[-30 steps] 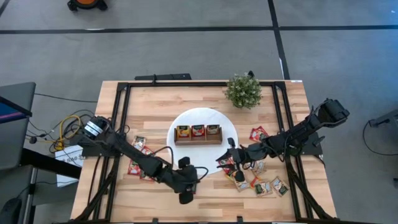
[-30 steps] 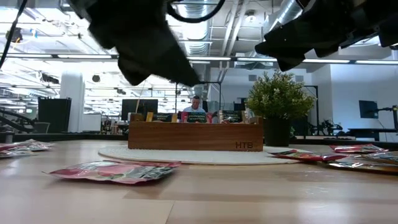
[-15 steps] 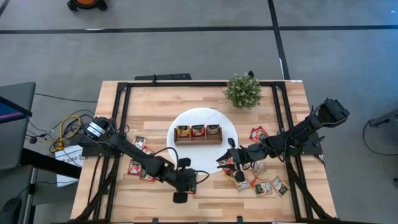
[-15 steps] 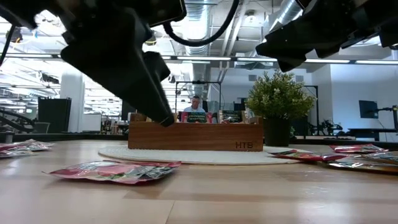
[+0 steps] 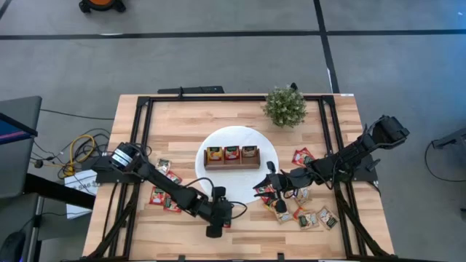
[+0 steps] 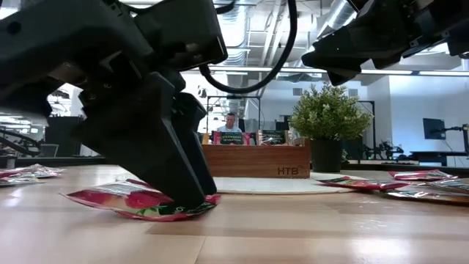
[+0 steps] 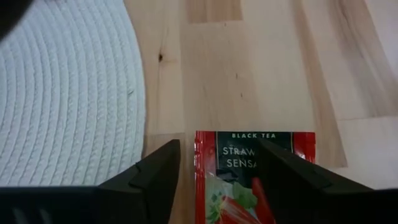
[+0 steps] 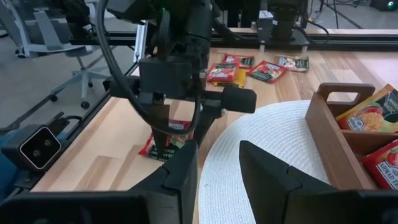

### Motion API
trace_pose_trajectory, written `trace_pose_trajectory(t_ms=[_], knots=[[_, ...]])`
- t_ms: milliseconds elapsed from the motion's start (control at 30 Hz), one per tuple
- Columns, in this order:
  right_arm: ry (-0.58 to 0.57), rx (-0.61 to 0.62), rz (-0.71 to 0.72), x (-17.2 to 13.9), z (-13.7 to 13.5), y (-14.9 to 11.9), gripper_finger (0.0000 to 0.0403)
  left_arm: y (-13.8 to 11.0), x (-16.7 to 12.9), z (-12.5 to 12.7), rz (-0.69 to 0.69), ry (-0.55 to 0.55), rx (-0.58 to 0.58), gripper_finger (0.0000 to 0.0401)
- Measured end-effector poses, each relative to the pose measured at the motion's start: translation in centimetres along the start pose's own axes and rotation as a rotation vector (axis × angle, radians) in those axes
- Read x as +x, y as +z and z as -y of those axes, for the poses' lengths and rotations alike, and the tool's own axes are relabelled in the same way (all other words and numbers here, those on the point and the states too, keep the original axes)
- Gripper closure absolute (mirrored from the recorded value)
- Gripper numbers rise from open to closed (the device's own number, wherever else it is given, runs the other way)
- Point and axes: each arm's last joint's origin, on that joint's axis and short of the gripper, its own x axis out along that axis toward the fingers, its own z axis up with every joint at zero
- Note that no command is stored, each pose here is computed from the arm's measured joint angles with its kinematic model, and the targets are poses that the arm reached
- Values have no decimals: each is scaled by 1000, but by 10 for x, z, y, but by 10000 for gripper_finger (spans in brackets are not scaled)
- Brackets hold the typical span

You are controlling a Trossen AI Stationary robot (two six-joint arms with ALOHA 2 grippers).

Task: Pick & Place Tea
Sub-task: Put the red tea bag into the middle section of the wooden organizer

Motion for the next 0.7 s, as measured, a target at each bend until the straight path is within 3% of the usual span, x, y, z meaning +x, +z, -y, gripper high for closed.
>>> trace_pose_trajectory(t_ms=[167, 433, 567, 700], knots=[[-1, 0, -2, 0, 0, 0, 292, -2, 1, -4, -43, -17, -52, 246], [-1, 0, -2, 0, 0, 0, 292, 0, -3, -8, -39, 36, -75, 388], [0, 0, -2, 0, 0, 0, 292, 5, -16, -8, 4, 102, -68, 398], [2, 27, -23, 0, -1, -2, 292, 16, -37, -2, 145, 236, -90, 401]])
